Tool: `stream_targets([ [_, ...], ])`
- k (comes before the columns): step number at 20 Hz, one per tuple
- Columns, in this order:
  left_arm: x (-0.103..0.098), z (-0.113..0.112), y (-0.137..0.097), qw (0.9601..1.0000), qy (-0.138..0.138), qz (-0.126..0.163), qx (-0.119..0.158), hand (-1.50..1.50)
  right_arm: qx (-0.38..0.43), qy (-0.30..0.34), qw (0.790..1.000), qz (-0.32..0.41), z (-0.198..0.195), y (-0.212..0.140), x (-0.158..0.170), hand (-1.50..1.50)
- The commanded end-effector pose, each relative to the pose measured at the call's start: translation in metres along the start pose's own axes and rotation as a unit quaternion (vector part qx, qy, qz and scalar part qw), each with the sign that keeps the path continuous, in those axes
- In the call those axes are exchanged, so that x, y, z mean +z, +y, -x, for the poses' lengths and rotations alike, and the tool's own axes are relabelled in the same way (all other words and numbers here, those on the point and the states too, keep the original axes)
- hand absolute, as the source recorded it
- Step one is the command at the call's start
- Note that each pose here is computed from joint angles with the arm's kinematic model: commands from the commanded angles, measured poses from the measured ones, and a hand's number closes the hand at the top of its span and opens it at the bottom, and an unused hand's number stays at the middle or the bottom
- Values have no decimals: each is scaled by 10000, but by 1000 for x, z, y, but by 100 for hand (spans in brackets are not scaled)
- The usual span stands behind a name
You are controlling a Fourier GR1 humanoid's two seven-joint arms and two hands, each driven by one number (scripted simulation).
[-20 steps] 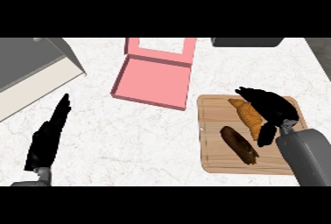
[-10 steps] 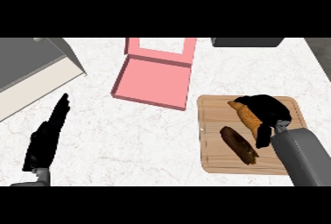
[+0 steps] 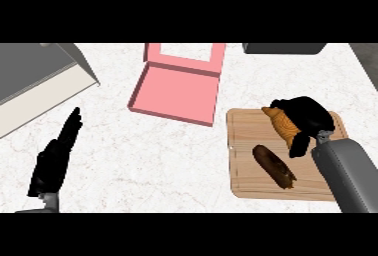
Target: Pick the croissant from the cutting board and place it in the cardboard box
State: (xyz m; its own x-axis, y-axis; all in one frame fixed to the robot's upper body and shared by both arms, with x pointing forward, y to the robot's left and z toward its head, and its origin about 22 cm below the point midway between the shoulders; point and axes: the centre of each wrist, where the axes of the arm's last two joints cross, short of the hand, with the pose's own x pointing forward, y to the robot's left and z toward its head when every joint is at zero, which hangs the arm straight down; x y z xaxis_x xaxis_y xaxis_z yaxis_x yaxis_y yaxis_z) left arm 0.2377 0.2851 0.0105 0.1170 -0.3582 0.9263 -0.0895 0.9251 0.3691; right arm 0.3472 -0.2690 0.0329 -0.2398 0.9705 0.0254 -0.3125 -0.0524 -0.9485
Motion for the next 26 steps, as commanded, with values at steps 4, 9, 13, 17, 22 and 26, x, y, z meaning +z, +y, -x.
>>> stream_targets([
  [4,-12,-20,-15,9988,-366,323,-12,0,5,-1092,9934,350,36,-63,-30,150],
  [9,-17,-29,-28,9988,-350,346,-22,0,-78,-1370,9876,768,44,-93,-49,150],
  [13,-21,-18,-18,9993,-222,278,-81,0,-17,-1504,9805,1262,66,-118,-46,150],
  [17,-15,-7,-17,9994,-256,238,-23,0,-624,-1905,9689,1451,59,-140,-54,150],
  [22,-15,1,-4,9997,-111,214,22,0,-2103,-3196,9060,1813,35,-162,-65,150],
  [26,-4,-1,-15,9999,-107,115,22,0,-2417,-3807,8754,1738,25,-200,-64,150],
])
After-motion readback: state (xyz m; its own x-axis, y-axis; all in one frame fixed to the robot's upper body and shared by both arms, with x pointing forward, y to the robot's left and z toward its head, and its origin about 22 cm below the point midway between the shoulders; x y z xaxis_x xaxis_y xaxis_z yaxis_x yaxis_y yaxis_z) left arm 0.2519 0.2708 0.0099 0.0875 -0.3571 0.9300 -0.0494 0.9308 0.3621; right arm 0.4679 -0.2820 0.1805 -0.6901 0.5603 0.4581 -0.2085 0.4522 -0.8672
